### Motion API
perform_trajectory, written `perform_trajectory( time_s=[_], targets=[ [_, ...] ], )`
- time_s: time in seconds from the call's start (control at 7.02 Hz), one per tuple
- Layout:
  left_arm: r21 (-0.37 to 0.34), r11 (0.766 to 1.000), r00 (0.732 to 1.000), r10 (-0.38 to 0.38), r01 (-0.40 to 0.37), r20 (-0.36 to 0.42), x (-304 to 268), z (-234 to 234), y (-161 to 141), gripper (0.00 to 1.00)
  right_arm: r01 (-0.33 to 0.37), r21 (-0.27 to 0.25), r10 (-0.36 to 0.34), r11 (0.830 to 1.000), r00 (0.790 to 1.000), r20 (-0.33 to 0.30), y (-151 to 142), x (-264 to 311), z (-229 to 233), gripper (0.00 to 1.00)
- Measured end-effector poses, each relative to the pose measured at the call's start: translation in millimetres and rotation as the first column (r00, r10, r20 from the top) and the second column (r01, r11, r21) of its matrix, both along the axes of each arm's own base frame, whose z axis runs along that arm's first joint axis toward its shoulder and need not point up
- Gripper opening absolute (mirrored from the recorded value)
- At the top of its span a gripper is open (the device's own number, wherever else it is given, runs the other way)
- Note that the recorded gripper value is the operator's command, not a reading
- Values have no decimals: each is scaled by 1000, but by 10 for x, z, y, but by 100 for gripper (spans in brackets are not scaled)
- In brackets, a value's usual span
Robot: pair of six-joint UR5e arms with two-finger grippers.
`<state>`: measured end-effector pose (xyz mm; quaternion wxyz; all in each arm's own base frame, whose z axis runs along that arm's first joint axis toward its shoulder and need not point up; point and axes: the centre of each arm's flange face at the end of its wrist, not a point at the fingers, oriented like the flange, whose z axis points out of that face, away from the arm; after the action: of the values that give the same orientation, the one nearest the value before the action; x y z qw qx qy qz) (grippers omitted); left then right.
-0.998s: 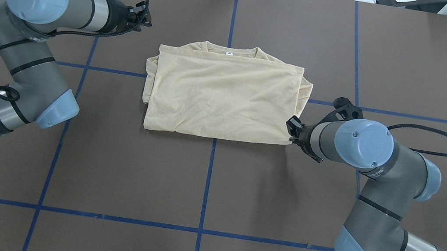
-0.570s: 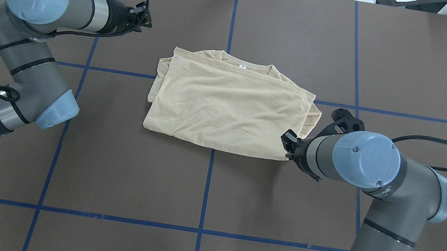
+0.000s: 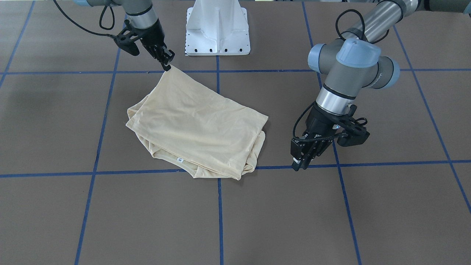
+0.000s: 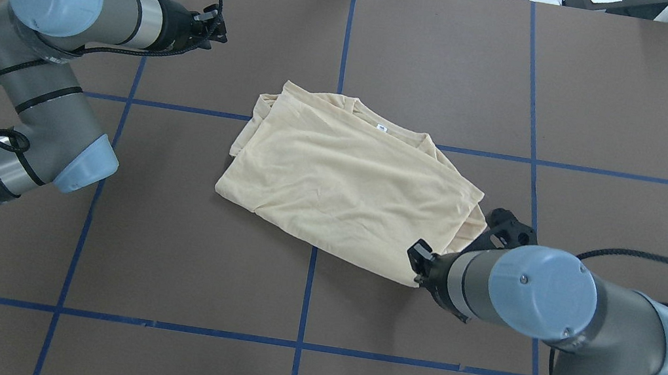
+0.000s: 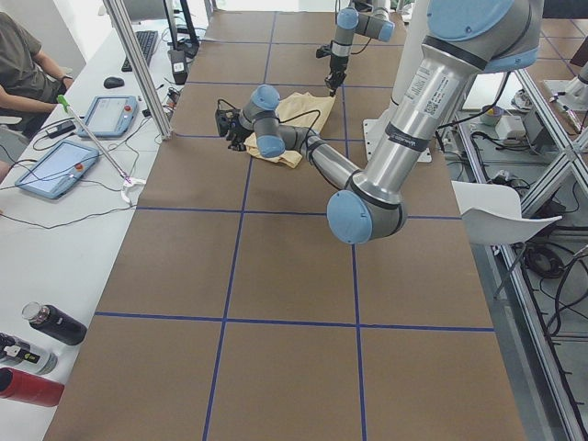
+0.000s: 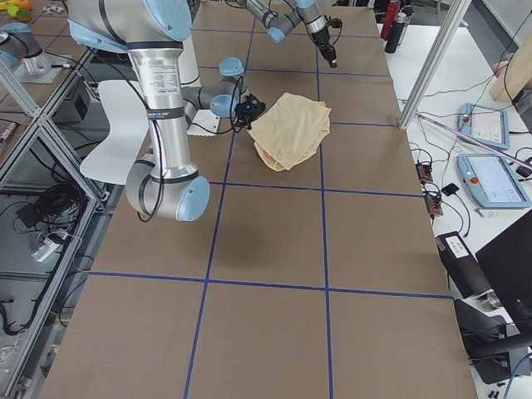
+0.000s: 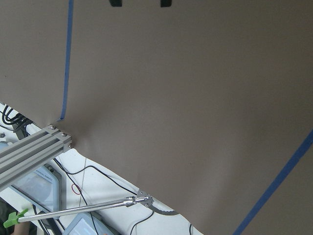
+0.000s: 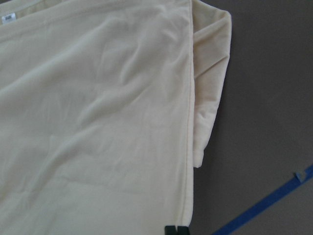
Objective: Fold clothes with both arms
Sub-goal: 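Drag the shirt with the right gripper toward the robot, rotating it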
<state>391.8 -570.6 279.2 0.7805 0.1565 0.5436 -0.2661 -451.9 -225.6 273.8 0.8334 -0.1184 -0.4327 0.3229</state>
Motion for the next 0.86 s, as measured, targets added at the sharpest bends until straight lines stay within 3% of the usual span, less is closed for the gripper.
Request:
perform_trajectory(
  time_s=[0.14,0.43,0.71,0.86],
  targets=[
    [4,1000,1000,11,-11,-11,-6,-58,35,38,39,-28,-39,999,999,4,285,-55,-24,99],
    [-18,998,996,56,-58,-65,-9,-196,166,43,86,-43,-86,995,996,-7,641,-134,-31,100],
    [-61,991,989,113,-119,-98,83,-291,539,50,57,-37,-57,998,998,2,558,-63,-85,100],
    [-90,982,983,157,-166,-96,197,-342,890,50,12,-34,-11,999,1000,19,341,61,-160,100]
  ],
)
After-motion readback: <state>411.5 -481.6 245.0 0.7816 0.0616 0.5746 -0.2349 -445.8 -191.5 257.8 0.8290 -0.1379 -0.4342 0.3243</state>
